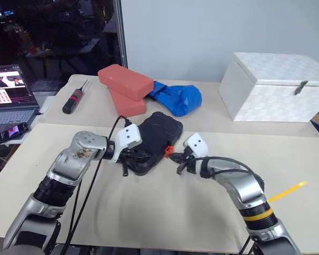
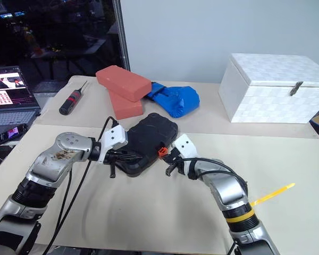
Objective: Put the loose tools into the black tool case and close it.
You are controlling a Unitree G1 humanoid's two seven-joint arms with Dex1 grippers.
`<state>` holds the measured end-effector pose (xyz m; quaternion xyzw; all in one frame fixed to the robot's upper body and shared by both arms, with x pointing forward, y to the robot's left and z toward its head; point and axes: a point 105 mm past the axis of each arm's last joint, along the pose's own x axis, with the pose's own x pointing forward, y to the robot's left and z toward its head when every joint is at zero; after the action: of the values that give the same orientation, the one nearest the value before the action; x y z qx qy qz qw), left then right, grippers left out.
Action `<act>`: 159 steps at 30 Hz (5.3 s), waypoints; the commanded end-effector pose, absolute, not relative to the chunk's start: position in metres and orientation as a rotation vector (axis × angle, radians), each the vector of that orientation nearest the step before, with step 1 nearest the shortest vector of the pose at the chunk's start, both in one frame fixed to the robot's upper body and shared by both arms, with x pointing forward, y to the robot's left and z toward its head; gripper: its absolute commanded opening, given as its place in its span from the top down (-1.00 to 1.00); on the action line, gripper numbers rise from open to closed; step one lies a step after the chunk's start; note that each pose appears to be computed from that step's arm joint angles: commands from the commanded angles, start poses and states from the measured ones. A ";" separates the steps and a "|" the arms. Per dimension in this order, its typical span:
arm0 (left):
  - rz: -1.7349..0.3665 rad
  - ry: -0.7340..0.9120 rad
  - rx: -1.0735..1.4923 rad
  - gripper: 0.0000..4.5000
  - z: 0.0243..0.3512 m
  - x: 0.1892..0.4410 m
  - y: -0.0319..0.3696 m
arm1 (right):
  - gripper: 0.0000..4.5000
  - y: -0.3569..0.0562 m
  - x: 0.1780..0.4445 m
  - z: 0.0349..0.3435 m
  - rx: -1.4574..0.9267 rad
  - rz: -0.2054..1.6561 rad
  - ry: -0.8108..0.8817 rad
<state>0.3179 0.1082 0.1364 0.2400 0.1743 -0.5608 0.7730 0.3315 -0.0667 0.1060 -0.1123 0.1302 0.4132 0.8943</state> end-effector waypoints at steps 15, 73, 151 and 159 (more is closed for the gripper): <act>-1.216 0.601 0.466 1.00 0.085 0.304 0.116 | 0.74 -0.062 0.329 0.115 -0.216 0.829 0.147; -1.171 0.602 0.452 1.00 0.077 0.299 0.127 | 0.48 -0.061 0.350 0.124 -0.303 0.900 0.122; -1.181 0.593 0.452 1.00 0.074 0.301 0.119 | 0.98 -0.053 0.342 0.140 -0.059 0.828 0.097; -1.179 0.593 0.451 1.00 0.074 0.300 0.119 | 0.98 -0.055 0.340 0.144 -0.032 0.815 0.043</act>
<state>0.3162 0.1094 0.1318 0.2319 0.1590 -0.5440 0.7906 0.3398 -0.0522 0.1289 -0.0217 0.0587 0.4009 0.9140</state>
